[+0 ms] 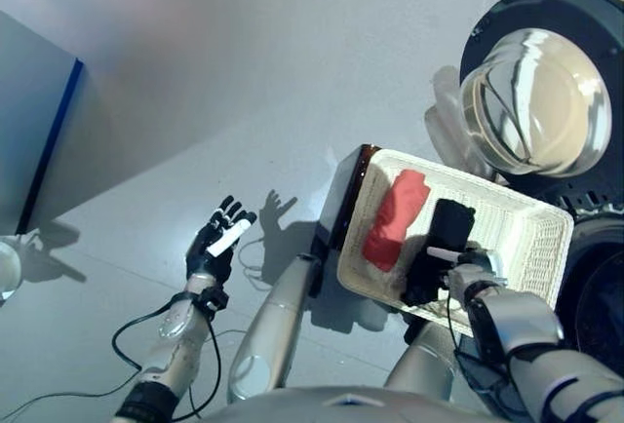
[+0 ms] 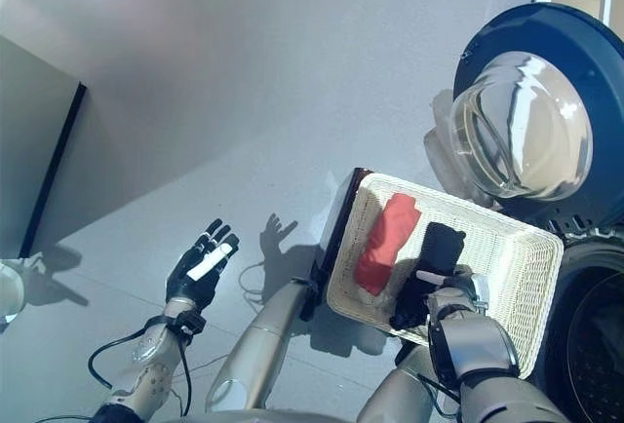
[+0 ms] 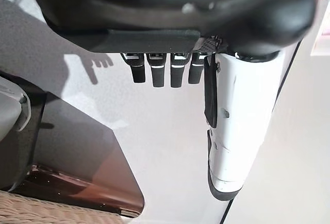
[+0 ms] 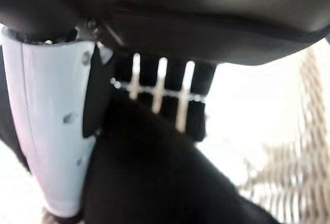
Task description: Pick up the clothes and place them into the washing machine
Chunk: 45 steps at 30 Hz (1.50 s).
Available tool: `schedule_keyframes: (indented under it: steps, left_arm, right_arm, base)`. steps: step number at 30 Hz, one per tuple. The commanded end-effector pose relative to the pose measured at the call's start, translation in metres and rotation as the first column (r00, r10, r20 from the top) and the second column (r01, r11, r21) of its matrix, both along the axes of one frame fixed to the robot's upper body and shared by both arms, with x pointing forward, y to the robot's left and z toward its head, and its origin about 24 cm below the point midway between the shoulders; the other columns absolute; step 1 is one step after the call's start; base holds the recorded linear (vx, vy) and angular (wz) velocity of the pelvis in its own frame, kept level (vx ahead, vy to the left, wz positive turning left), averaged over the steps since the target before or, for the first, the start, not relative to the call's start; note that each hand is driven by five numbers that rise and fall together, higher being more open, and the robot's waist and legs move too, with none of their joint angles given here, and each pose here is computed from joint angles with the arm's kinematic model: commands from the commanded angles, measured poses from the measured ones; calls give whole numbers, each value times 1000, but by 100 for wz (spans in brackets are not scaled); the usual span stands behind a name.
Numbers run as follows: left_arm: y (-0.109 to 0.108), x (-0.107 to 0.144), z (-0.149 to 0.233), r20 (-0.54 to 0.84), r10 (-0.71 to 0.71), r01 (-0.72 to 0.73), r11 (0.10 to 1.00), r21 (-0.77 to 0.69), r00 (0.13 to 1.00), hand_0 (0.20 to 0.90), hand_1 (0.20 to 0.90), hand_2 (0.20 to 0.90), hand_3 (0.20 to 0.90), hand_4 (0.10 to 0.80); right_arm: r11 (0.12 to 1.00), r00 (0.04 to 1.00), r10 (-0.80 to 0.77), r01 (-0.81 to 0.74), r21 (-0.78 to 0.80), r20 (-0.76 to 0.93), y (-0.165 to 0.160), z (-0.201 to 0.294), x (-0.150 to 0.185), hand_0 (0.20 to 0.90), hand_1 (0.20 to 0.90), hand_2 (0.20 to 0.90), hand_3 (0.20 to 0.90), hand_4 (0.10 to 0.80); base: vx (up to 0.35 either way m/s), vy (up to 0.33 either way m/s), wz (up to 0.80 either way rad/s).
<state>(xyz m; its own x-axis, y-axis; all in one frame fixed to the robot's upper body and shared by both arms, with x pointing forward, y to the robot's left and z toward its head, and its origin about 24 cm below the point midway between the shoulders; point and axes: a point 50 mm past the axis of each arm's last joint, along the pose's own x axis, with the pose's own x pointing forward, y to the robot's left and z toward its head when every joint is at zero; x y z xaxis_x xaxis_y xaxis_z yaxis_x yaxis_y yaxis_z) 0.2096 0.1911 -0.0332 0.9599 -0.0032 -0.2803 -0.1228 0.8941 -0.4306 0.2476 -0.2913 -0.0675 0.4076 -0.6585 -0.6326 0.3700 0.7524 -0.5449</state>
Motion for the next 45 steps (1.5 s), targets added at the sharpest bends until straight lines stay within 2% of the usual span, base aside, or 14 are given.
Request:
schedule_keyframes:
  steps: [1,4,8,14,17,20,22,24,25,26,30,36,41,45]
  left_arm:
    - [9,9,28,154,7,-12,999,34,988,900,900,900,900,800]
    - [10,8,27,151,14,-19,999,35,988,900,900,900,900,800]
    - [21,10,27,157,66,-73,996,42,985,900,900,900,900,800]
    - [29,8,24,143,122,-129,991,34,982,900,900,900,900,800]
    - [30,5,22,141,149,-151,988,7,979,900,900,900,900,800]
    - [27,2,18,121,150,-150,989,-12,981,900,900,900,900,800]
    - [26,0,15,105,149,-146,989,-28,983,900,900,900,900,800]
    - [23,-2,11,88,141,-138,990,-37,986,900,900,900,900,800]
    - [23,-1,11,88,140,-137,990,-38,986,900,900,900,900,800]
    - [21,-3,10,79,139,-136,990,-49,987,900,900,900,900,800]
    - [17,-6,6,57,118,-115,991,-62,991,900,900,900,900,800]
    - [14,-11,1,20,62,-61,997,-55,998,900,900,900,900,800]
    - [14,-13,1,22,33,-32,999,-37,999,900,900,900,900,800]
    - [15,-17,2,19,-2,2,1000,-14,1000,900,900,900,900,800]
  right_arm:
    - [991,991,-135,135,-21,18,-30,4,-17,200,200,200,200,300]
    - [986,986,-163,164,-7,41,-31,3,-20,200,200,200,200,300]
    - [956,924,-294,279,95,244,-37,9,-14,200,200,200,200,300]
    - [840,685,-543,429,334,486,-45,22,-8,200,200,200,200,300]
    - [757,492,-652,451,472,577,-48,32,-4,200,200,200,200,300]
    - [617,231,-779,444,650,583,-52,39,-3,200,200,200,200,300]
    - [570,133,-808,420,706,574,-53,42,-3,200,200,200,200,300]
    - [511,20,-835,400,761,550,-58,47,-3,200,200,200,200,300]
    - [510,18,-835,399,762,550,-58,47,-3,200,200,200,200,300]
    - [442,-115,-853,360,821,510,-60,54,0,200,200,200,200,300]
    - [268,-387,-844,297,916,372,-75,62,-9,200,200,200,200,300]
    - [161,-531,-791,297,941,303,-109,82,-21,200,200,200,200,300]
    - [226,-538,-758,313,922,368,-136,117,-21,200,200,200,200,300]
    - [246,-601,-686,340,908,411,-168,147,-43,200,200,200,200,300]
  base:
    - [8,3,-4]
    - [34,-13,-7]
    - [-40,11,-12]
    - [-44,-5,-26]
    - [-60,10,-25]
    - [-28,-20,-25]
    - [-13,7,-10]
    - [1,3,-11]
    - [6,-4,-16]
    - [-1,-15,-13]
    - [-1,-9,-4]
    - [0,0,0]
    - [1,44,-7]
    - [-1,29,-9]
